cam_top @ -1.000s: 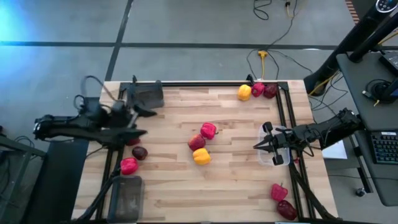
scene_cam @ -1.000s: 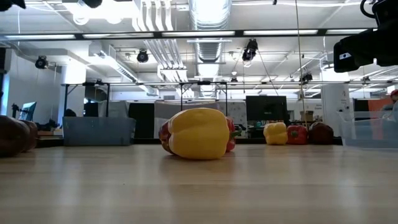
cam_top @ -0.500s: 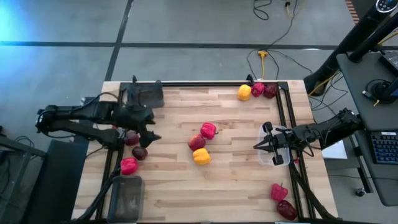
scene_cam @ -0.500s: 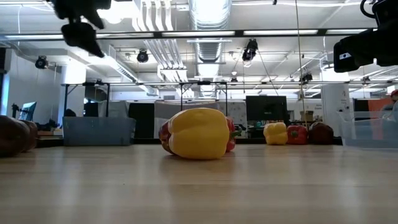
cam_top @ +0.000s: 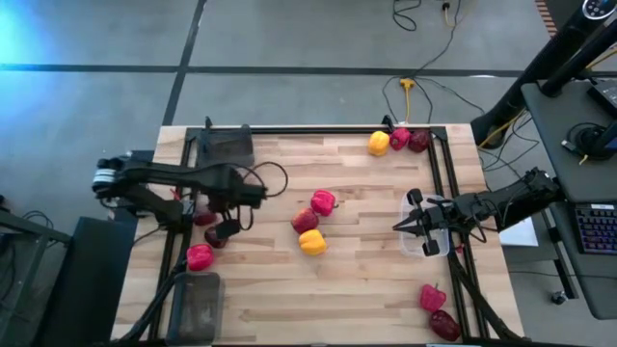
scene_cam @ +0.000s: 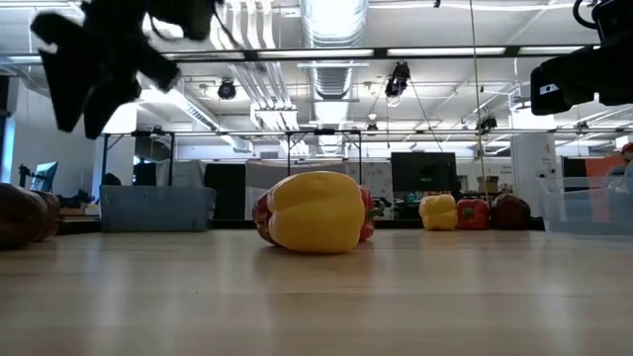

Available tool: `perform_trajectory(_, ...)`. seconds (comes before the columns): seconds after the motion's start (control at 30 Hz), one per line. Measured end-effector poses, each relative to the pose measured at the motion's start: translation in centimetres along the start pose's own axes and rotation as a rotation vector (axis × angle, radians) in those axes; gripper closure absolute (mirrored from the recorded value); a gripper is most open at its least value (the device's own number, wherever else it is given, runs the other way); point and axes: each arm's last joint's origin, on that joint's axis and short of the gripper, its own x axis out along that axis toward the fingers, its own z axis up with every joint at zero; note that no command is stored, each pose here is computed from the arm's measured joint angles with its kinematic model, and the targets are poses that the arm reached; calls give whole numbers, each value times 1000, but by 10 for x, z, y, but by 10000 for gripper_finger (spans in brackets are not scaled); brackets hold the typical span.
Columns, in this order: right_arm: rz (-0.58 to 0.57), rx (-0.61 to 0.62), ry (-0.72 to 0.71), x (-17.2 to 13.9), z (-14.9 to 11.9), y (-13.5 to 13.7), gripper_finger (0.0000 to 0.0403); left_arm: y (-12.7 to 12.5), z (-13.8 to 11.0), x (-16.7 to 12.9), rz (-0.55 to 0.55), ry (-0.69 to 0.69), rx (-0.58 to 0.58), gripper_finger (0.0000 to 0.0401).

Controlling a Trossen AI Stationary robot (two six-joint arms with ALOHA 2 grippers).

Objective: Sort produce into baskets
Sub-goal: Put the apple into the top black bin

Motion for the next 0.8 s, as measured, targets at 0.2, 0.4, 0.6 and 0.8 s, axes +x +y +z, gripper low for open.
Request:
perform_trajectory(0.2, 0, 0, 0, 0, 0, 0, 390, 21, 18, 37, 62, 172, -90, 3)
perform_trajectory(0.4, 0, 0, 0, 0, 0, 0, 390, 42, 17, 65, -11, 252, -191, 3)
perform_trajectory(0.6, 0, 0, 0, 0, 0, 0, 390, 48, 8, 96, -11, 308, -187, 3)
perform_trajectory(0.8, 0, 0, 0, 0, 0, 0, 390, 45, 2, 119, -11, 309, -175, 3)
